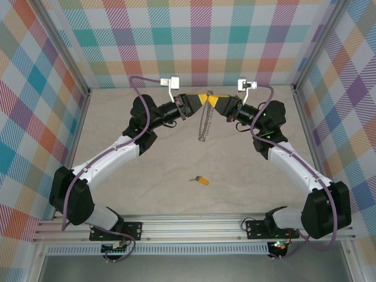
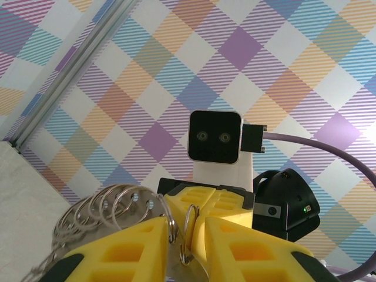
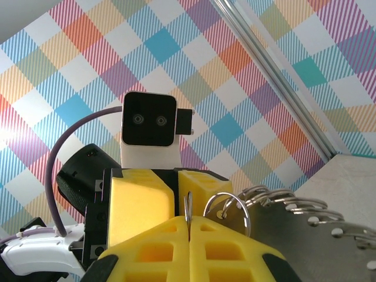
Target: Put the keys on the keyring
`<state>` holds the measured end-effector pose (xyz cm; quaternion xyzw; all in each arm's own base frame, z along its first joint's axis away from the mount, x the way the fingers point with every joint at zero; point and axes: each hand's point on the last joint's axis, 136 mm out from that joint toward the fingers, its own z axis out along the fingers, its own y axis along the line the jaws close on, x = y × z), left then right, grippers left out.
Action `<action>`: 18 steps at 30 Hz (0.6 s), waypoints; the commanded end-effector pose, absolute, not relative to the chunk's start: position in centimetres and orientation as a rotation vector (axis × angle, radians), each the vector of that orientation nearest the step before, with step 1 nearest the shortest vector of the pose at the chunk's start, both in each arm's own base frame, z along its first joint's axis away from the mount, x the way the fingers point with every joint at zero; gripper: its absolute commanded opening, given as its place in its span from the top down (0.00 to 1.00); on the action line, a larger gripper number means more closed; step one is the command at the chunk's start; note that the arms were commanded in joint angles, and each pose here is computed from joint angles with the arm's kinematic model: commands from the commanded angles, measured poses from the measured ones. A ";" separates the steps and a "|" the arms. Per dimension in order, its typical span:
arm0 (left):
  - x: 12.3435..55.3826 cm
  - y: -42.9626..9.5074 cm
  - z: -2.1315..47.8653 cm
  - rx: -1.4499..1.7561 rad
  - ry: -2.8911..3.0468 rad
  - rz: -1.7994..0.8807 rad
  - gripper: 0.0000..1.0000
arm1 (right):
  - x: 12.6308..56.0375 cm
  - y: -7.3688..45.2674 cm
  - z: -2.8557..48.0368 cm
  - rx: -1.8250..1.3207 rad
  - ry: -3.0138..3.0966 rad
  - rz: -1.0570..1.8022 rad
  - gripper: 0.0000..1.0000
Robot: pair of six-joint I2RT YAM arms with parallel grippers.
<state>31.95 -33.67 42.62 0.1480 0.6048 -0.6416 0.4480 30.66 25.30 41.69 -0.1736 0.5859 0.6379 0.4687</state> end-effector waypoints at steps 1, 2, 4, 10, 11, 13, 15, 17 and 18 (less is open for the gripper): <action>31.0 -34.4 44.1 0.419 1.446 -1.606 0.78 | 29.7 25.5 43.9 -0.492 1.358 1.552 1.00; 31.0 -34.4 44.1 0.418 1.447 -1.606 0.79 | 29.7 25.5 43.9 -0.494 1.360 1.552 1.00; 31.0 -34.5 44.0 0.418 1.448 -1.606 0.80 | 29.7 25.6 43.9 -0.496 1.361 1.553 1.00; 31.0 -34.6 44.1 0.426 1.448 -1.607 0.90 | 29.6 25.7 43.8 -0.499 1.366 1.553 1.00; 31.0 -34.6 44.1 0.426 1.448 -1.608 0.92 | 29.6 25.7 43.9 -0.500 1.363 1.552 1.00; 31.0 -34.7 44.0 0.430 1.451 -1.607 0.98 | 29.6 25.7 43.8 -0.502 1.366 1.552 1.00; 31.0 -34.7 44.0 0.432 1.452 -1.603 1.00 | 29.6 25.7 43.8 -0.502 1.368 1.550 1.00; 30.9 -34.8 43.8 0.437 1.458 -1.596 1.00 | 29.6 25.7 43.7 -0.505 1.373 1.549 1.00; 30.9 -34.8 43.7 0.442 1.462 -1.590 1.00 | 29.6 25.7 43.6 -0.505 1.379 1.546 1.00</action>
